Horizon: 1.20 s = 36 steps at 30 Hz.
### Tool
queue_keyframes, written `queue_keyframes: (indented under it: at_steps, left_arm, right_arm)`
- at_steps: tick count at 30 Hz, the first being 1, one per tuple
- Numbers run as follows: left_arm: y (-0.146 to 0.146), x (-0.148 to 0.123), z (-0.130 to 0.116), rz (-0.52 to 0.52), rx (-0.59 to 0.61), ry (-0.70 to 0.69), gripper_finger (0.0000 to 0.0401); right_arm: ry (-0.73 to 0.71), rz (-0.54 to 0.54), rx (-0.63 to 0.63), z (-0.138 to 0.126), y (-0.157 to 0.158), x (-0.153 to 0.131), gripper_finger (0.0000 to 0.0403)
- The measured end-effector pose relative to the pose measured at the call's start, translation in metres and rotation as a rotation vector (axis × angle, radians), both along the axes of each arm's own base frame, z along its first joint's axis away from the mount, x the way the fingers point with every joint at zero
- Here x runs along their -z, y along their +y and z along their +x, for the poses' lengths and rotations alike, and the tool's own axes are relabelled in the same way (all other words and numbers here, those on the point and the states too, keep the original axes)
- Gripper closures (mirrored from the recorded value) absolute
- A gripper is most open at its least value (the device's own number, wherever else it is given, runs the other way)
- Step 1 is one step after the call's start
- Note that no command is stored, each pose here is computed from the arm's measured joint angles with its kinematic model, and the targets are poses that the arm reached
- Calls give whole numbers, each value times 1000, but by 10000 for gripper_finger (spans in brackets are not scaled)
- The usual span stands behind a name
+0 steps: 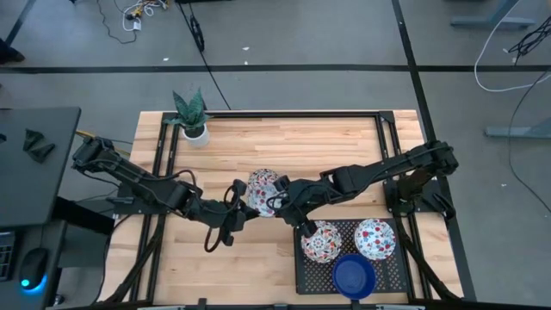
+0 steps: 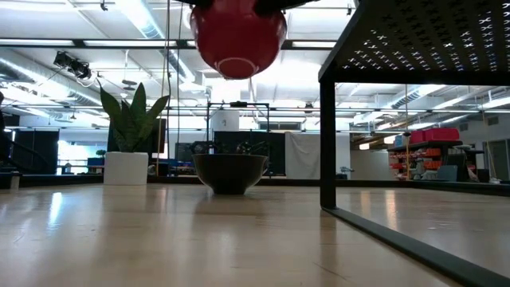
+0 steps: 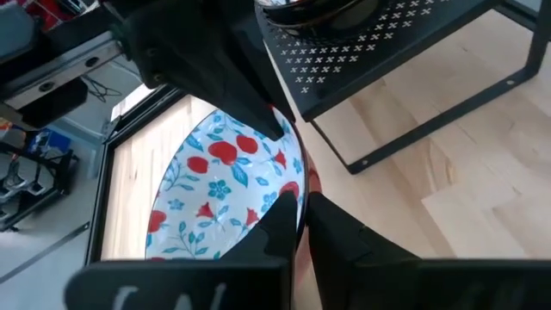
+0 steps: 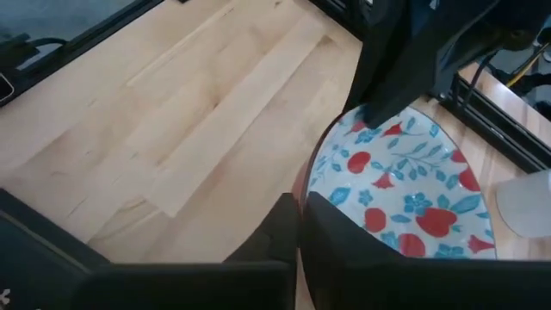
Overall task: Pick & Place Mini bowls
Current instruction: Stack the white patterned bowl on top of the stacked white patterned bowl on the shelf
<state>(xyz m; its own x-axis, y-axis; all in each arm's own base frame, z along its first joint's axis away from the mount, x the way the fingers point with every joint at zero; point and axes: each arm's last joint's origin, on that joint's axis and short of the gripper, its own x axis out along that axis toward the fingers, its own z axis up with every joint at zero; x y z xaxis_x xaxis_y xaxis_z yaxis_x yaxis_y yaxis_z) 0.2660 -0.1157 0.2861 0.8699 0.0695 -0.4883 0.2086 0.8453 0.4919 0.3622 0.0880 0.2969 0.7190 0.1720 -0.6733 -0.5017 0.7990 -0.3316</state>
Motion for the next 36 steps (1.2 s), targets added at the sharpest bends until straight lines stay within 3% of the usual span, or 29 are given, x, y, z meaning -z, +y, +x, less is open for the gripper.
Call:
queue_keyframes:
  at_steps: [5,12,17,24,31,36]
  left_arm:
    - [0,-3,1,-3,-40,-48,361]
    - [0,-23,1,-29,-117,-114,283]
    - [-5,-34,-4,24,-177,-125,249]
    - [0,-26,-15,71,-412,-85,250]
    - [12,-13,-20,-3,-532,-2,266]
    - [16,-13,-18,-11,-553,-4,270]
  right_arm:
    - [-4,10,13,0,-1,-1,394]
    - [6,-78,148,-1,-8,1,395]
    - [1,-62,135,-16,-4,-14,395]
    - [-71,-33,122,-72,22,-63,396]
    - [25,171,190,-142,72,-120,396]
    - [155,341,283,-182,105,-134,396]
